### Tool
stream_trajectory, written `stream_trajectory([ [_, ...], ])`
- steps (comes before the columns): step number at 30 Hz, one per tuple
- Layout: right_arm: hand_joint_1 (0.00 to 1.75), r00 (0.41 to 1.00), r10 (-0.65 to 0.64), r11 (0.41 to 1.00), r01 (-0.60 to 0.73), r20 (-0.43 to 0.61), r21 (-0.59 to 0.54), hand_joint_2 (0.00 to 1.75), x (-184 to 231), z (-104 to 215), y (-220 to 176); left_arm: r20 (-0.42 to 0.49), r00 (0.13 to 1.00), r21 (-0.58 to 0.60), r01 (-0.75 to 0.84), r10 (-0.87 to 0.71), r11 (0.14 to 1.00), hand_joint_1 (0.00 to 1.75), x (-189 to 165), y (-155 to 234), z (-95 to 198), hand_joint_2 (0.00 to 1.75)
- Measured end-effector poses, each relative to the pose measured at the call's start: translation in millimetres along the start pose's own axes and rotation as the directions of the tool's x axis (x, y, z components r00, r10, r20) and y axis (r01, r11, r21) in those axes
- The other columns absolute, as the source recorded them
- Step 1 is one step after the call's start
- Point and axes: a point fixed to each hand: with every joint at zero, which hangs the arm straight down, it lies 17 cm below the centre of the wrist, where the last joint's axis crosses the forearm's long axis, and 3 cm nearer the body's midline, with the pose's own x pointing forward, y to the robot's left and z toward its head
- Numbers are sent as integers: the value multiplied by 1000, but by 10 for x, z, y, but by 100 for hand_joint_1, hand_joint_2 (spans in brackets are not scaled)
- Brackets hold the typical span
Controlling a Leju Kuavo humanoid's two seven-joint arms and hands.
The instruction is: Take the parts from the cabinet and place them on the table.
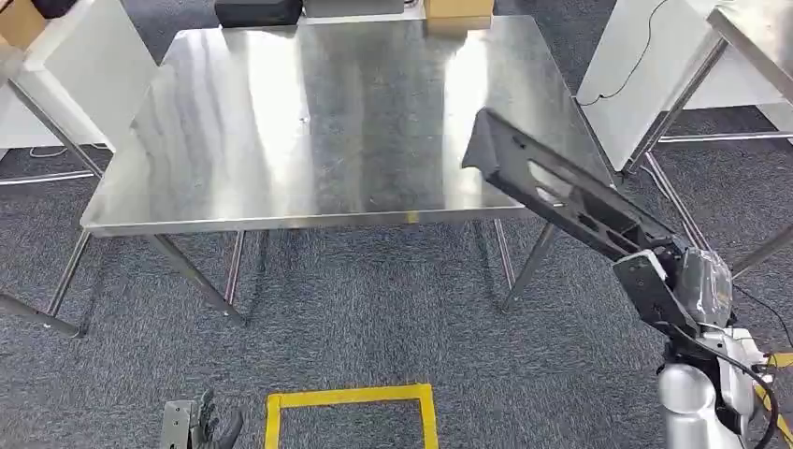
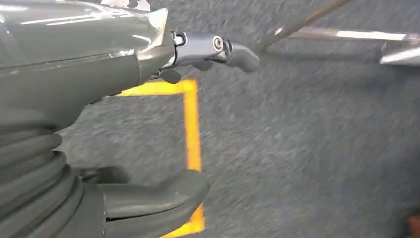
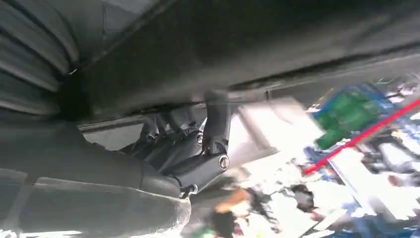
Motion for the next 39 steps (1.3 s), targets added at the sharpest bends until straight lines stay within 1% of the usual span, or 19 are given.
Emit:
stream_trajectory([
  [3,175,998,16,1000,-17,54,13,175,321,-290,-63,-3,1000,-10,-2,2,1000,0,-10,-38,8,175],
  [6,175,993,15,999,-21,113,46,175,606,-483,-55,-14,1000,-25,-4,3,1000,0,-54,-121,45,175],
  [9,175,985,2,995,-20,172,102,175,843,-582,69,-32,999,-22,-1,1,1000,0,-99,-147,57,175],
  [12,175,980,-8,980,-31,200,195,175,958,-595,384,-56,998,-8,-2,2,1000,0,-179,-113,87,175],
  [17,175,964,13,979,-66,265,193,175,1234,-760,333,-12,1000,-20,1,-1,1000,0,22,-169,-70,175],
  [23,175,964,32,964,-99,265,245,175,1259,-758,567,-16,1000,-19,1,-2,1000,0,17,-162,-73,175],
  [28,175,961,96,953,-163,258,256,175,1406,-969,647,-16,1000,-31,9,-9,999,0,67,-201,-132,175],
  [31,175,959,97,947,-171,265,272,175,1468,-988,742,-4,1000,-45,12,-12,999,0,125,-256,-170,175],
  [34,175,955,142,936,-216,260,280,175,1498,-1083,798,-1,1000,-45,11,-11,999,0,145,-259,-187,175],
  [38,175,949,196,892,-278,247,357,175,1557,-1129,1248,-1,1000,-48,4,-4,999,0,176,-289,-222,175],
  [39,175,947,206,885,-289,248,365,175,1589,-1155,1303,2,1000,-51,3,-3,999,0,197,-303,-237,175],
])
